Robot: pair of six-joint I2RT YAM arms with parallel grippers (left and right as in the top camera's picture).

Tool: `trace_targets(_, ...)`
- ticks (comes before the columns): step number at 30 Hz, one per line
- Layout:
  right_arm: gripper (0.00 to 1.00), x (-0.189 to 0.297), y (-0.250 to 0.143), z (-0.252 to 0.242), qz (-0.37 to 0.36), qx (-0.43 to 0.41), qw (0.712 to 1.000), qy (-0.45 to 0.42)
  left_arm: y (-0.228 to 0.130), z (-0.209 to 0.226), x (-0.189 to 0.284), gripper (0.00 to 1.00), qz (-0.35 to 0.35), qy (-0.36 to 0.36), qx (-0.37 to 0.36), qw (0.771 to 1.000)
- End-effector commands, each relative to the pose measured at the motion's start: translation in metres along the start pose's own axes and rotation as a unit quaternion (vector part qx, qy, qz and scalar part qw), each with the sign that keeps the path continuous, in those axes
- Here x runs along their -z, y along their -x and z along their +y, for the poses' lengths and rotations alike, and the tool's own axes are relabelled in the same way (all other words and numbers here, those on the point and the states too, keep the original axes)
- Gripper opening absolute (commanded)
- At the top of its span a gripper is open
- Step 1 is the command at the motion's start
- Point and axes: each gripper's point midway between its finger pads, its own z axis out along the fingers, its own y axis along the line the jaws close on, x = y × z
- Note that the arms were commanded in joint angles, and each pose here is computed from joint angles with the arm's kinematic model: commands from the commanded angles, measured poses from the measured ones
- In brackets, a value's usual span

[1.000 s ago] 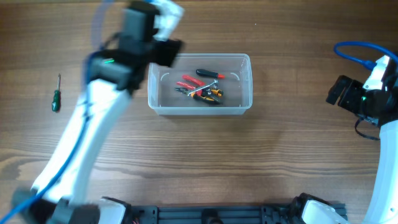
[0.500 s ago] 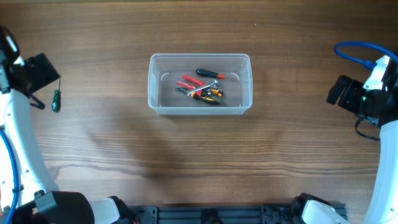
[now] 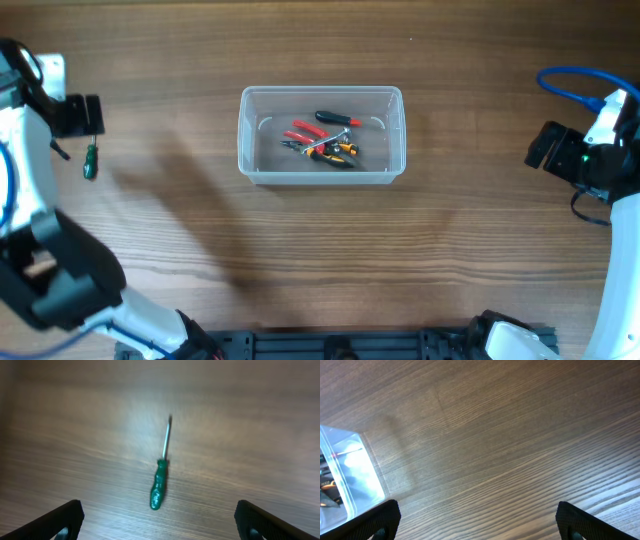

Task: Pack container
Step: 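Move the left gripper back left over the green screwdriver, then lower the left gripper and close it on the green screwdriver handle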

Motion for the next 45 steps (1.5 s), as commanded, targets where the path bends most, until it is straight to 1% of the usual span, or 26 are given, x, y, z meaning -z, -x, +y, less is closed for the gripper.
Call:
trace_targets(1, 1.00, -0.002, 0.000, 0.001, 0.004, 0.001, 1.000, 0.005, -0.033, -0.002, -0.044, 1.00, 0.073, -0.025, 0.018, 0.997)
trace_targets(4, 1.00, -0.002, 0.000, 0.001, 0.004, 0.001, 1.000, 0.005, -0.048, -0.005, -0.059, 1.00, 0.105, -0.028, 0.022, 0.994)
trace_targets(9, 1.00, -0.002, 0.000, 0.001, 0.004, 0.001, 1.000, 0.005, -0.046, -0.004, -0.065, 1.00, 0.102, -0.028, 0.019, 0.994)
trace_targets(14, 1.00, -0.002, 0.000, 0.001, 0.004, 0.001, 1.000, 0.005, -0.061, -0.006, -0.083, 1.00, 0.120, -0.064, 0.040, 0.990)
trace_targets(21, 1.00, -0.002, 0.000, 0.001, 0.004, 0.001, 1.000, 0.005, -0.059, -0.001, -0.090, 1.00, 0.112, -0.061, 0.039, 0.991)
trace_targets(27, 1.00, -0.002, 0.000, 0.001, 0.004, 0.001, 1.000, 0.005, -0.063, -0.010, -0.103, 1.00, 0.115, -0.085, 0.007, 0.990)
trace_targets(31, 1.00, -0.002, 0.000, 0.001, 0.004, 0.001, 1.000, 0.005, -0.062, -0.010, -0.106, 1.00, 0.109, -0.087, -0.021, 0.990)
trace_targets(43, 1.00, -0.002, 0.000, 0.001, 0.004, 0.001, 1.000, 0.005, -0.070, -0.011, -0.107, 1.00, 0.127, -0.089, -0.017, 0.988)
trace_targets(45, 1.00, -0.002, 0.000, 0.001, 0.004, 0.001, 1.000, 0.005, -0.072, -0.008, -0.108, 1.00, 0.130, -0.081, -0.019, 0.988)
